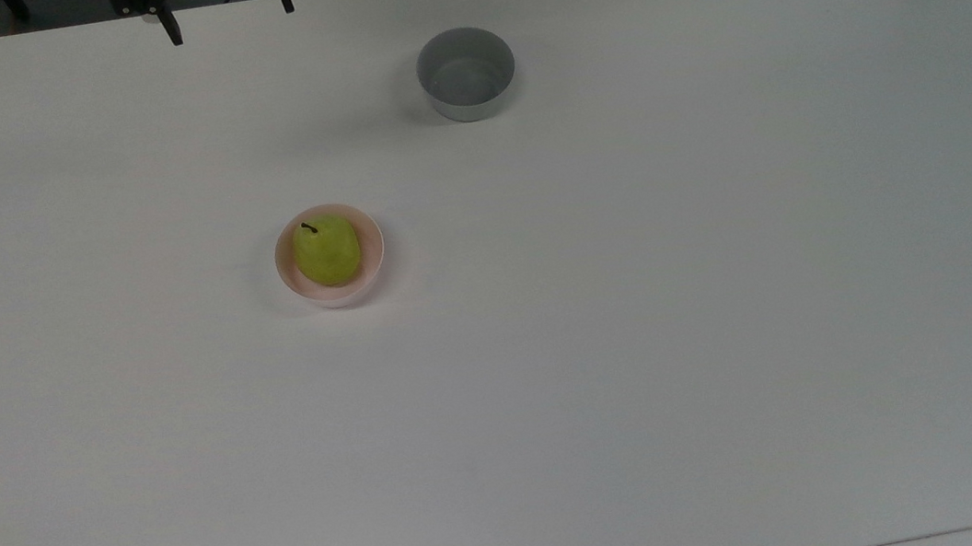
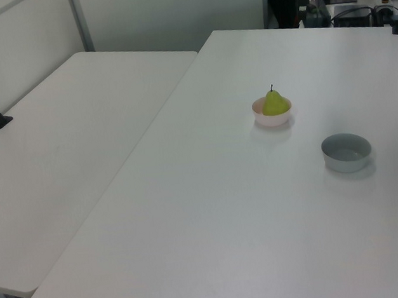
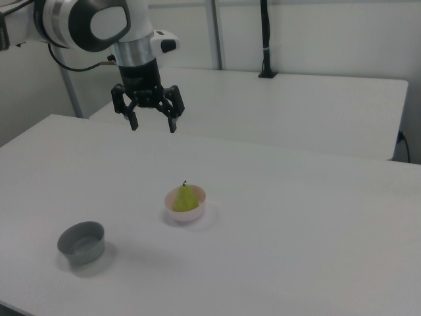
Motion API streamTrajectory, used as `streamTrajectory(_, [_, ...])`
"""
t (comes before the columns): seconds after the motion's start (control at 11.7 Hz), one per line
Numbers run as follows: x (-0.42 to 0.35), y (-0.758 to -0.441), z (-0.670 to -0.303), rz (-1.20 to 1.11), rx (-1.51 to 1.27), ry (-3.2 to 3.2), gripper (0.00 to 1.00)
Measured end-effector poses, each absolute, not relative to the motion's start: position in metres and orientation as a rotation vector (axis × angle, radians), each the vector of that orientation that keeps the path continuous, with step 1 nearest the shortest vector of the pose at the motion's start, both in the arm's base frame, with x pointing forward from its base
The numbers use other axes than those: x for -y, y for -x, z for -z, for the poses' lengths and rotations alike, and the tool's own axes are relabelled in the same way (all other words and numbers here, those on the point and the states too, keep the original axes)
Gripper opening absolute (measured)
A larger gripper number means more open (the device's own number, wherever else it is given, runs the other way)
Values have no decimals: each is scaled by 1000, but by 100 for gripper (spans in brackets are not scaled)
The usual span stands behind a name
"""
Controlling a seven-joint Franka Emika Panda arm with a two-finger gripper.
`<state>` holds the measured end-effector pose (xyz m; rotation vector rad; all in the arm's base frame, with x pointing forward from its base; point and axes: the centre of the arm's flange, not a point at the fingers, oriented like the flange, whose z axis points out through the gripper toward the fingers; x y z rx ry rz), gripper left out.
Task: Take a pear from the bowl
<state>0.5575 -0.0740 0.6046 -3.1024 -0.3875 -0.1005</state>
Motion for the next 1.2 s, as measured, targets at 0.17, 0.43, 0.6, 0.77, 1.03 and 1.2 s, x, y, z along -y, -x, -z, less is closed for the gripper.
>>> streamTrajectory(0.17, [76, -557, -604, 95, 468, 3092, 100])
streamTrajectory(0.43, [76, -558, -602, 86, 508, 3090, 100])
streamTrajectory(0.6, [78, -556, -598, 53, 515, 3100, 100])
streamTrajectory(0.77, [78, -558, -584, 7, 522, 3095, 100])
streamTrajectory(1.03, [78, -572, -551, -27, 534, 3092, 100])
streamTrajectory(1.2, [78, -588, -521, -9, 535, 3097, 100])
